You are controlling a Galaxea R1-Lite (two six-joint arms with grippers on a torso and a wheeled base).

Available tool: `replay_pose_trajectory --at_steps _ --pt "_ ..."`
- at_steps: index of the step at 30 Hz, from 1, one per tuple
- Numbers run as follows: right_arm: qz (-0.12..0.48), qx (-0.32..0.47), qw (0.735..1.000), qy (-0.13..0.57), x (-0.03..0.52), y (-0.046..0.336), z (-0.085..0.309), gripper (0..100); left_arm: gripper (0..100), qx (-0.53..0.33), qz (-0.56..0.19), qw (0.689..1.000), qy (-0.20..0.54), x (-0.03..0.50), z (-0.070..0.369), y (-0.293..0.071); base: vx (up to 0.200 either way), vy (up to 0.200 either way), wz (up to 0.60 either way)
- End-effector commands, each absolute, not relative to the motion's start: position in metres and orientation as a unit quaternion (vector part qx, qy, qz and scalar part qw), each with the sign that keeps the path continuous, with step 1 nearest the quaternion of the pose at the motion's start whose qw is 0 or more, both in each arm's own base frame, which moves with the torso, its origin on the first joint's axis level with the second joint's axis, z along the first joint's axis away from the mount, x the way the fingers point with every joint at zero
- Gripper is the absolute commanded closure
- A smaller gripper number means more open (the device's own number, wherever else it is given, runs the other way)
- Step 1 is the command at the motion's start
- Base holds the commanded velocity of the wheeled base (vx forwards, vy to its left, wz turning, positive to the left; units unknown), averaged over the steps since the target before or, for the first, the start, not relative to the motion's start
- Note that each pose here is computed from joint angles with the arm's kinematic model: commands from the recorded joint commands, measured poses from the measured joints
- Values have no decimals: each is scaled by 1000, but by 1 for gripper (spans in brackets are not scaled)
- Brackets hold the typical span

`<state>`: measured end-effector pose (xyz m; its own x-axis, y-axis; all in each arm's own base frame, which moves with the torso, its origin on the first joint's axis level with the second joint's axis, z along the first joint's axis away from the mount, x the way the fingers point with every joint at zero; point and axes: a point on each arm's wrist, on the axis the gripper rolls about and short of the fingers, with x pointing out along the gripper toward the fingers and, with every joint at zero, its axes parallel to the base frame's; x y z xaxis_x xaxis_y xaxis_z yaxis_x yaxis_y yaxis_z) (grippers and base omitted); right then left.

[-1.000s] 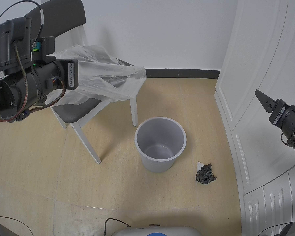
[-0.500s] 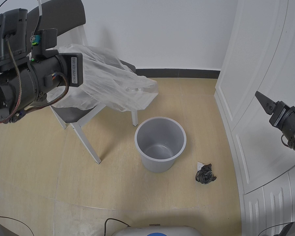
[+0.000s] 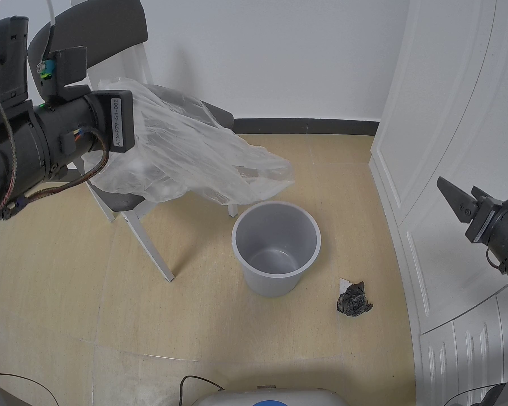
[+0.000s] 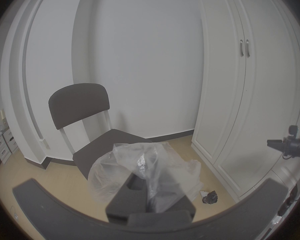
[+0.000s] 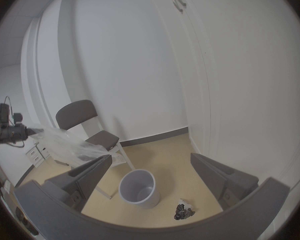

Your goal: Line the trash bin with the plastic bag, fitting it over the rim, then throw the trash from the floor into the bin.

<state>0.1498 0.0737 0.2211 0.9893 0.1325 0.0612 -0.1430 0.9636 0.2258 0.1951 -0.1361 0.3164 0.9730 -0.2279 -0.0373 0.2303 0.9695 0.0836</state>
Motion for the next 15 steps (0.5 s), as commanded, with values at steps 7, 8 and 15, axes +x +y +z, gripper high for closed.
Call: replay_pose_trajectory --at_steps 7,8,15 --pt "100 91 991 -11 141 74 212 0 100 41 -147 988 7 180 318 -141 0 0 0" --pt "100 93 991 -11 142 75 212 0 100 41 -151 988 7 179 318 -141 0 0 0" --pt "97 97 990 -10 144 76 213 0 100 41 -172 984 5 176 318 -144 0 0 0"
